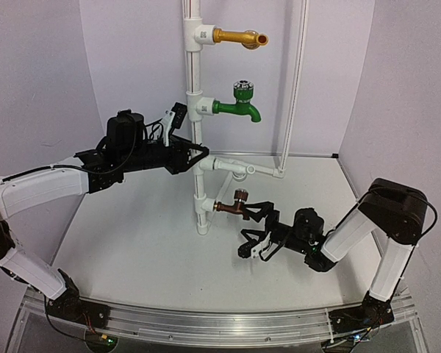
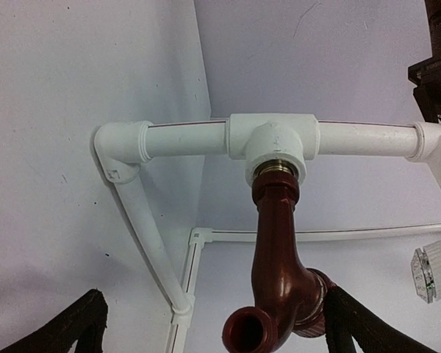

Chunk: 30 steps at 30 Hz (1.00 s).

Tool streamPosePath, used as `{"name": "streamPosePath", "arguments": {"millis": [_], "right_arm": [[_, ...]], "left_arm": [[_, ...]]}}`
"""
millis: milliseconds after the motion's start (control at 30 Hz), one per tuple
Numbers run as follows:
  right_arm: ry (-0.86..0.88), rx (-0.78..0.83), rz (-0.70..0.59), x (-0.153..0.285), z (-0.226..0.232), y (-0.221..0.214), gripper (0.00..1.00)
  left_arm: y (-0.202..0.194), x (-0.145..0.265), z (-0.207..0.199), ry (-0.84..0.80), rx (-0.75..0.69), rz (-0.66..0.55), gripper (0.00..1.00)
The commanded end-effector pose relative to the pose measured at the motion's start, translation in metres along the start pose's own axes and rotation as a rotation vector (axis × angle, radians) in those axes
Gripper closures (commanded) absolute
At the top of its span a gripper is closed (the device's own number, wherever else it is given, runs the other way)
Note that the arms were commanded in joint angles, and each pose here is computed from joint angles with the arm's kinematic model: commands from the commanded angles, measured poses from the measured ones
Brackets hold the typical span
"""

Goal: Install the water faucets

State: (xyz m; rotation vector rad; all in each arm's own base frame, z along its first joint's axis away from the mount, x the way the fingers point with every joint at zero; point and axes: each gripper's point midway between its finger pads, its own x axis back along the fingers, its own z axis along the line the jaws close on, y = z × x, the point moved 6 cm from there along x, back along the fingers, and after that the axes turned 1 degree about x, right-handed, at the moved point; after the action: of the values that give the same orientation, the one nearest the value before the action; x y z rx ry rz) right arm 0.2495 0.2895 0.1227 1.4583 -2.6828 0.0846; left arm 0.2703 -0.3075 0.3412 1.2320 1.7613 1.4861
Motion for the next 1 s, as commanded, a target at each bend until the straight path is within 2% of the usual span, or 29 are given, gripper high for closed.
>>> {"name": "streamPosePath", "arguments": {"millis": [0, 300, 500, 600, 667, 800, 967], "right_arm": [[-0.534, 0.135, -0.008, 0.012, -0.097, 0.005, 0.02], [-0.560, 0.139, 0.005, -0.002, -0.102, 0.001, 0.02], [-0.571, 0.109, 0.012, -0.007, -0.105, -0.002, 0.18], [-0.576, 0.087, 0.010, -0.007, -0.106, -0.002, 0.22], [-0.581, 0.069, 0.011, -0.006, -0.108, -0.003, 0.20], [-0.584, 0.053, 0.024, -0.006, -0.109, -0.004, 0.11], [-0.580, 0.055, 0.048, -0.006, -0.108, -0.007, 0.11]], "left_arm": [[-0.002, 0.011, -0.018, -0.072, 0.194, 0.047, 1.00], [0.000, 0.011, -0.019, -0.073, 0.188, 0.046, 1.00], [0.000, 0.009, -0.019, -0.076, 0.186, 0.050, 1.00], [0.000, 0.009, -0.019, -0.076, 0.184, 0.050, 1.00], [0.000, 0.009, -0.019, -0.077, 0.184, 0.050, 1.00], [0.000, 0.009, -0.018, -0.077, 0.183, 0.051, 1.00], [0.000, 0.008, -0.018, -0.079, 0.181, 0.052, 1.00]]}}
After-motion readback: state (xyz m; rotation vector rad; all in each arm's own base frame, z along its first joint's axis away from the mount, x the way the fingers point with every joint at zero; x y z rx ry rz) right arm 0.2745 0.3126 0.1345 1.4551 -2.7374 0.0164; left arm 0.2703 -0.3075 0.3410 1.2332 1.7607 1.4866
